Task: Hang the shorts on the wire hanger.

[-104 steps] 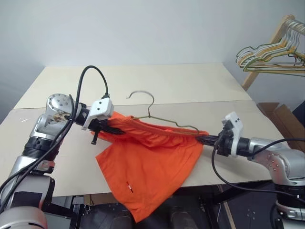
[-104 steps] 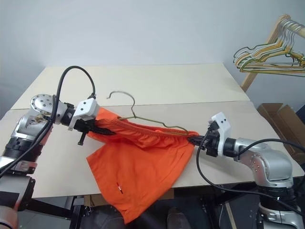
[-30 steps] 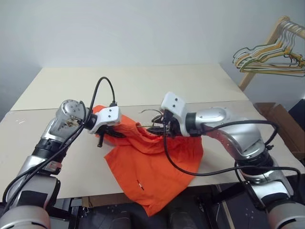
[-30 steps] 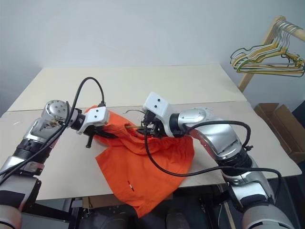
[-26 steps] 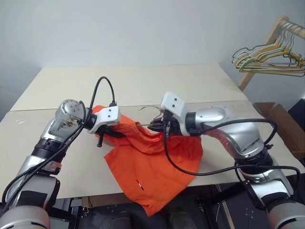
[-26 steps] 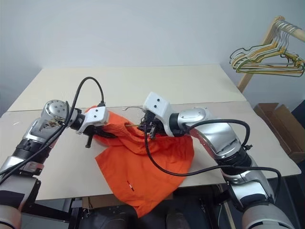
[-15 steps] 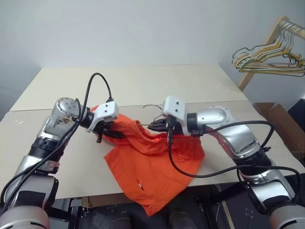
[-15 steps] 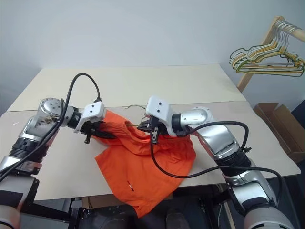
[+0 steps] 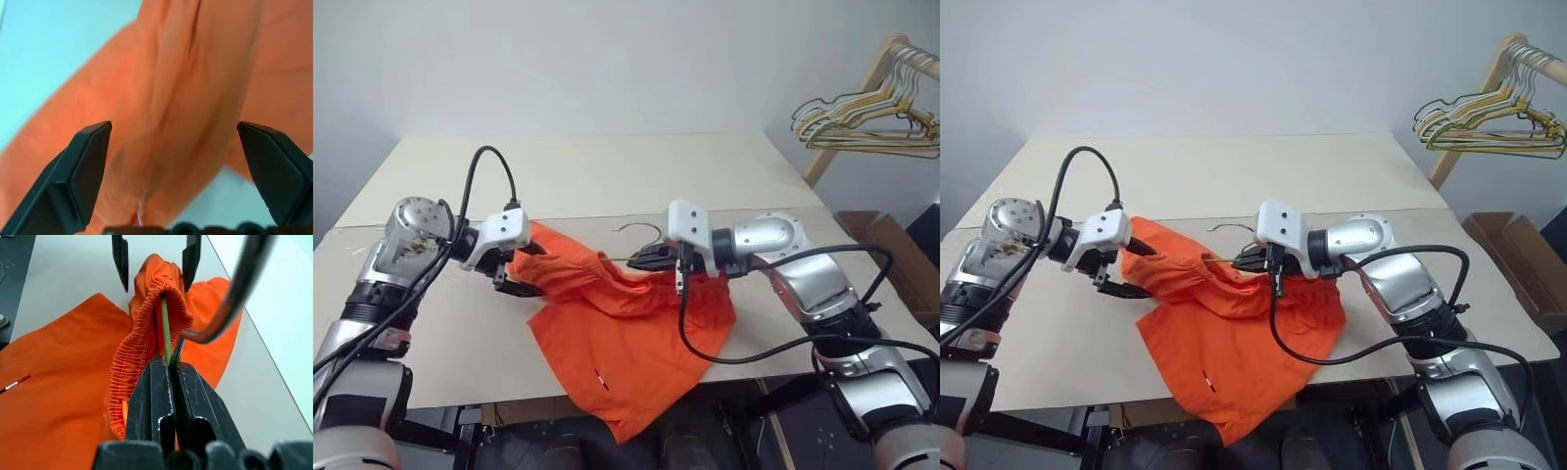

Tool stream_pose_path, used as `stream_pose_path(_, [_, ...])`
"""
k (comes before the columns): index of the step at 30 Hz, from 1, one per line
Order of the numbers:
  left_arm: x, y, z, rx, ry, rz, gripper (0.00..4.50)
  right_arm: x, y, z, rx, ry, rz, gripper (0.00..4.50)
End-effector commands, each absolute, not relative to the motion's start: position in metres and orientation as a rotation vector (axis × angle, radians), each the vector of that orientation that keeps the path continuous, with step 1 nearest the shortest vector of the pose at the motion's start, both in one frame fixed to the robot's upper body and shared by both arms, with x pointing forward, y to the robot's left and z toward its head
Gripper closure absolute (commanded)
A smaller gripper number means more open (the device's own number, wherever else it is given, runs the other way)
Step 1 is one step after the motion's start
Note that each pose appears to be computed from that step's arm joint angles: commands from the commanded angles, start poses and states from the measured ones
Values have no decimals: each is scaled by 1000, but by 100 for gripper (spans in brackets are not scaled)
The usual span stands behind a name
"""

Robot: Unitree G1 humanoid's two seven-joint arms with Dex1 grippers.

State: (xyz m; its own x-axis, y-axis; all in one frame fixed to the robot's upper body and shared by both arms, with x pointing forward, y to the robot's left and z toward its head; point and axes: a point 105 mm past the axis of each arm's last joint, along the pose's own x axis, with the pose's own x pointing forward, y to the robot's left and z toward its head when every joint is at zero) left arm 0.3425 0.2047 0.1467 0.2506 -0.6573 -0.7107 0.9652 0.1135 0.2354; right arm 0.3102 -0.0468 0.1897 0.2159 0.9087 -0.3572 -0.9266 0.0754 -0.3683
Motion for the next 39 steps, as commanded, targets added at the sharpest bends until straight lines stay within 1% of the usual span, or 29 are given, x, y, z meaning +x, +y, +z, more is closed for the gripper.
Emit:
stream_pose_path(1, [349,206,146,825,481,-1227,94,311,-52,208,-600,-31,1351,450])
stream_pose_path(5, [356,206,148,814,459,-1197,229,310,-55,209,-600,-27,1348,450])
stream_pose_path(11, [356,206,152,809,443,-1204,431,310,-59,208,-608,-15,1348,450])
stream_pose_path(12, [356,207,153,809,440,-1200,442,311,-59,208,-608,-13,1348,450])
stream_pose_path(16, [358,208,162,806,425,-1181,442,312,-62,204,-629,5,1343,450])
stream_pose_path(23, [359,210,183,749,377,-1186,442,320,-67,186,-713,53,1300,450])
stream_pose_path(29, [356,218,183,757,395,-1179,442,326,-77,181,-743,78,1262,450])
stream_pose_path(36, [353,222,181,755,408,-1175,442,325,-89,180,-744,112,1251,450])
stream_pose_path(39, [350,219,174,763,417,-1196,442,325,-86,191,-697,99,1254,450])
